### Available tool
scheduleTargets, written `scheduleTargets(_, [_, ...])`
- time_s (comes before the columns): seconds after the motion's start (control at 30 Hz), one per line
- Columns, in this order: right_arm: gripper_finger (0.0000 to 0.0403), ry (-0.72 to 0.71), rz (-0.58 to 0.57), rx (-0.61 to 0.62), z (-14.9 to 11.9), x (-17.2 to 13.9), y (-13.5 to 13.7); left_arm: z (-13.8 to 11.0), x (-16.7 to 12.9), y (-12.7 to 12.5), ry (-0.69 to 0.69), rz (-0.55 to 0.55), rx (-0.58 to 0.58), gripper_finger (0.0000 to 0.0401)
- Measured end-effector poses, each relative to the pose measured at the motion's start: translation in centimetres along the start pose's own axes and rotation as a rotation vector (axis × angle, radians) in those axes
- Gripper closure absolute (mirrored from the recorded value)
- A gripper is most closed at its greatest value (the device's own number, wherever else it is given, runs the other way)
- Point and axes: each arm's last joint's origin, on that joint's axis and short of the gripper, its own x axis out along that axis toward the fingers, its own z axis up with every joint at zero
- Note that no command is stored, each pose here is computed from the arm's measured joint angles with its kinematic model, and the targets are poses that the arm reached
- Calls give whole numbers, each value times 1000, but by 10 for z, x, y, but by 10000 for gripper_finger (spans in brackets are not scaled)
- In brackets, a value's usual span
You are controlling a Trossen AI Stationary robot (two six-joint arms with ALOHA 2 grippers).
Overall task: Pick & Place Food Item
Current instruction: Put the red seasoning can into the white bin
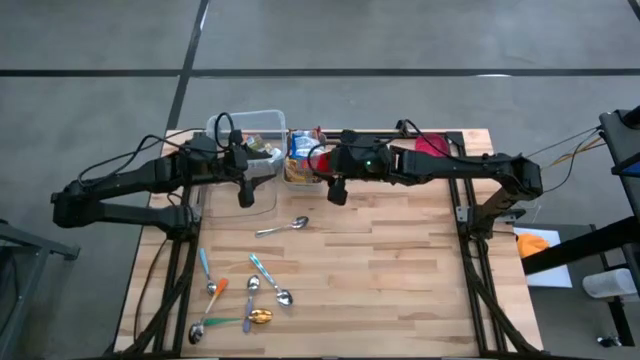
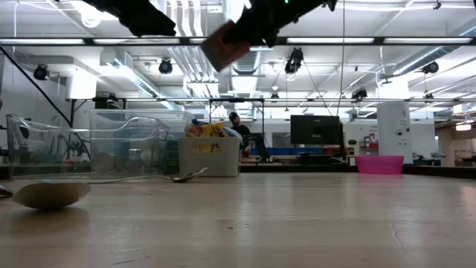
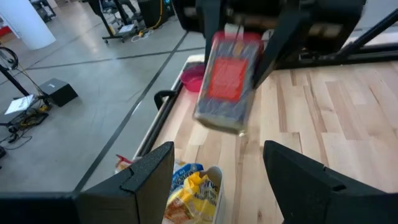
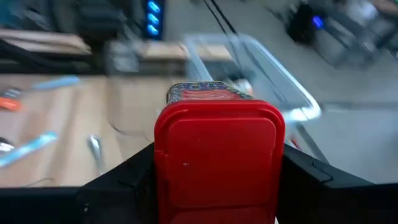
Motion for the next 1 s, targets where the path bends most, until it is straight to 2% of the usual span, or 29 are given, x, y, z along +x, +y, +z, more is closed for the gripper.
scheduleTargets(0.17, [184, -115, 82, -24, 10, -1, 2, -11, 7, -3, 1, 0, 1, 153])
scheduleTargets(0.5, [184, -233, 76, -70, 17, 5, 2, -20, 17, -6, -126, 30, -3, 153])
scheduleTargets(0.77, [184, -306, 90, -104, 8, 35, 7, -27, 21, -8, -123, 34, 6, 153])
scheduleTargets(1.0, [184, -323, 83, -120, 9, 35, 7, -31, 22, -9, -122, 30, 24, 153])
